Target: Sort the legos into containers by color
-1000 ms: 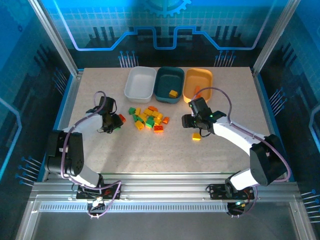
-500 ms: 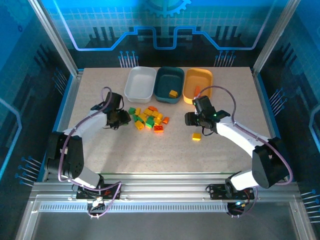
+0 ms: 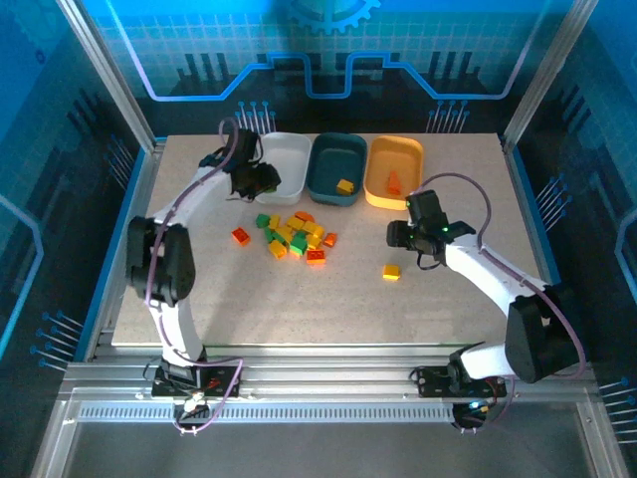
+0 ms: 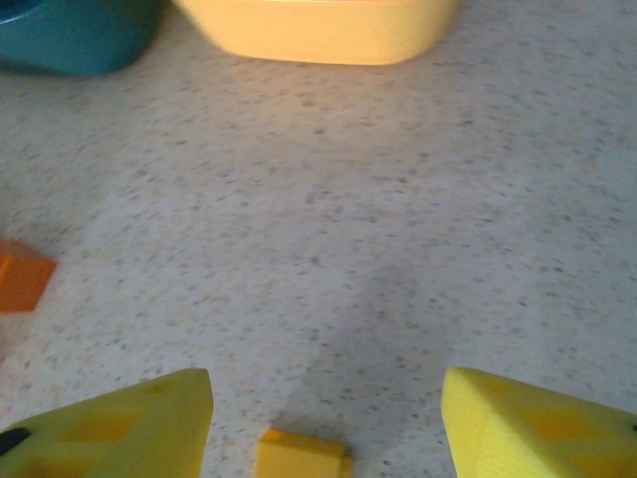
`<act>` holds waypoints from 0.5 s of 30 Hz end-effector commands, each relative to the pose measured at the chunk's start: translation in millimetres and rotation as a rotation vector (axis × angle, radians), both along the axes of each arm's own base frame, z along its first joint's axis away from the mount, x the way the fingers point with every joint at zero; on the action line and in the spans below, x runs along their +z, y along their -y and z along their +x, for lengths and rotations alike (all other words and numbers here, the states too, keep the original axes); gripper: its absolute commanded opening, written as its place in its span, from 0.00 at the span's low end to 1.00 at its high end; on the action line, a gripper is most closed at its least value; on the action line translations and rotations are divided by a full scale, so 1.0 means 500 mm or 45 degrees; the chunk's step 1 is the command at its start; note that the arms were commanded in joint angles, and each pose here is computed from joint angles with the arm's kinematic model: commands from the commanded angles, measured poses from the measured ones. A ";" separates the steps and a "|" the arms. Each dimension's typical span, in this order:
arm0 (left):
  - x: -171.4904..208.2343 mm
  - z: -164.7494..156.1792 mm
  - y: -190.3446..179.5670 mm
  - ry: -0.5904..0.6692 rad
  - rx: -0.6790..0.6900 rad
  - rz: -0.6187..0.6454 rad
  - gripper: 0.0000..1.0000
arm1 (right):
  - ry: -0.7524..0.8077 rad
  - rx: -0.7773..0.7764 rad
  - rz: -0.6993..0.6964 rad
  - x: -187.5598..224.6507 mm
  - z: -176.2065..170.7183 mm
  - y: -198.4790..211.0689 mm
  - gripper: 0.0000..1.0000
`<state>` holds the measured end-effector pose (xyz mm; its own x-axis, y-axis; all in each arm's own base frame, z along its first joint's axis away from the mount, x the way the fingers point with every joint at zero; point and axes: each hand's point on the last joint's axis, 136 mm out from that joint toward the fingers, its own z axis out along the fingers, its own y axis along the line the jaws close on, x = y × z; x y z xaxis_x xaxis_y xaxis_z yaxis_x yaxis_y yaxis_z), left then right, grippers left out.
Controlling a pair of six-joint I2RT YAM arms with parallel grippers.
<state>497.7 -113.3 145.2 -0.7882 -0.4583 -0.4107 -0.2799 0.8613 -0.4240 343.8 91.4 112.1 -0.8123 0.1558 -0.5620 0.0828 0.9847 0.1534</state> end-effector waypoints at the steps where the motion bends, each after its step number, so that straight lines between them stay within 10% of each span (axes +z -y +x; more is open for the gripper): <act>1: -0.006 0.038 0.003 -0.045 -0.058 0.013 0.45 | -0.003 -0.158 0.056 0.000 -0.008 0.052 0.65; 15: -0.116 0.152 0.036 -0.142 -0.082 -0.077 0.51 | 0.000 -0.325 0.103 0.031 -0.028 0.150 0.72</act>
<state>576.4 -123.6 83.9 -0.8388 -0.4377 -0.3238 -0.2878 0.8613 -0.4188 336.5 19.0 120.2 -0.7482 0.3820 -0.5425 0.3200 0.9240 0.2092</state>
